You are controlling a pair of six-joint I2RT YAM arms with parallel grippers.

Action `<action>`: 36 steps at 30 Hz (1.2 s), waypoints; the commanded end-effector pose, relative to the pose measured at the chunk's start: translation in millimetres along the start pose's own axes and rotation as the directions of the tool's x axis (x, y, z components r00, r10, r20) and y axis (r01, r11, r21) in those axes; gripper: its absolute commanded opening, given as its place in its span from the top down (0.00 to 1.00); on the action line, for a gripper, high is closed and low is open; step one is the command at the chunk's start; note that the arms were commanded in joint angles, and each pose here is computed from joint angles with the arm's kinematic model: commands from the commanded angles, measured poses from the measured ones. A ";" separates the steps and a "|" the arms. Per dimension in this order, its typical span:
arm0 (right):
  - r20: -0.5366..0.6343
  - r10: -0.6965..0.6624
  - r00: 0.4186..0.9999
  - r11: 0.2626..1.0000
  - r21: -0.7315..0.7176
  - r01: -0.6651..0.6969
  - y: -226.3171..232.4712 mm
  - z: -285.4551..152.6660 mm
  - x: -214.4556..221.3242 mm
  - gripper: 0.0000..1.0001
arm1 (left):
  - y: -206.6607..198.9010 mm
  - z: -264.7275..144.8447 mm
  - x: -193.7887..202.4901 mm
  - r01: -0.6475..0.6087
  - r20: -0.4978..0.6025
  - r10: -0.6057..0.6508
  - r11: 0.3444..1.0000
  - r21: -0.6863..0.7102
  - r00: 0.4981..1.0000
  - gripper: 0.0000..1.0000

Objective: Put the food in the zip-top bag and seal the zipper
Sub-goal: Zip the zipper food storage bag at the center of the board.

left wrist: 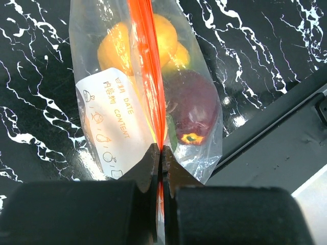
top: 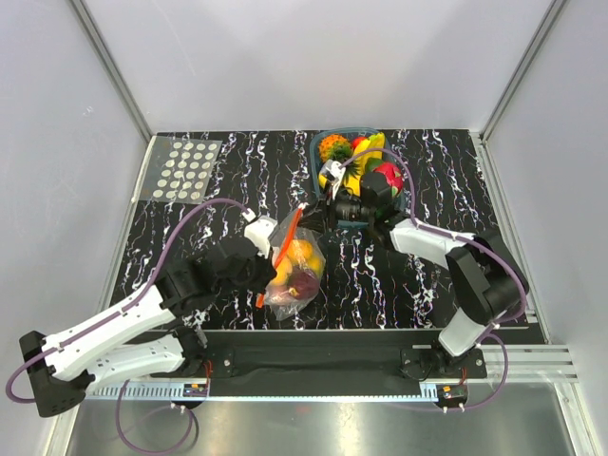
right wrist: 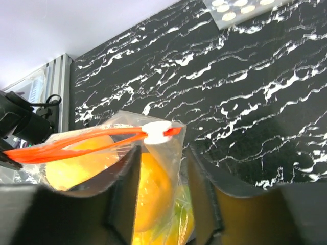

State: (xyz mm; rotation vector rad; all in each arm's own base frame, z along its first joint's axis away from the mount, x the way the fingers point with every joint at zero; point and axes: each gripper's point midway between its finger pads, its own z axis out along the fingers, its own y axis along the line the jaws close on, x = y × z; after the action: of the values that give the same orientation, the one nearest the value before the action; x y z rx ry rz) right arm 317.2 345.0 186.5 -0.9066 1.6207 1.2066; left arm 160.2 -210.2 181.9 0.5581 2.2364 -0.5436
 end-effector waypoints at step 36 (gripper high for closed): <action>0.130 0.057 0.990 0.858 0.500 -0.115 67.2 -109.5 21.5 1.00 | -51.7 -31.6 -129.6 -0.311 0.161 0.290 0.941 0.131 0.943 0.14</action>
State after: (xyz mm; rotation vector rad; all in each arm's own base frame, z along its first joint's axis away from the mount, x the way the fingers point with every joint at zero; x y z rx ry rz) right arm 219.0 262.4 184.4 -0.4936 1.8260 0.8206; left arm 205.2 -237.7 279.7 0.7470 2.0660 -0.4261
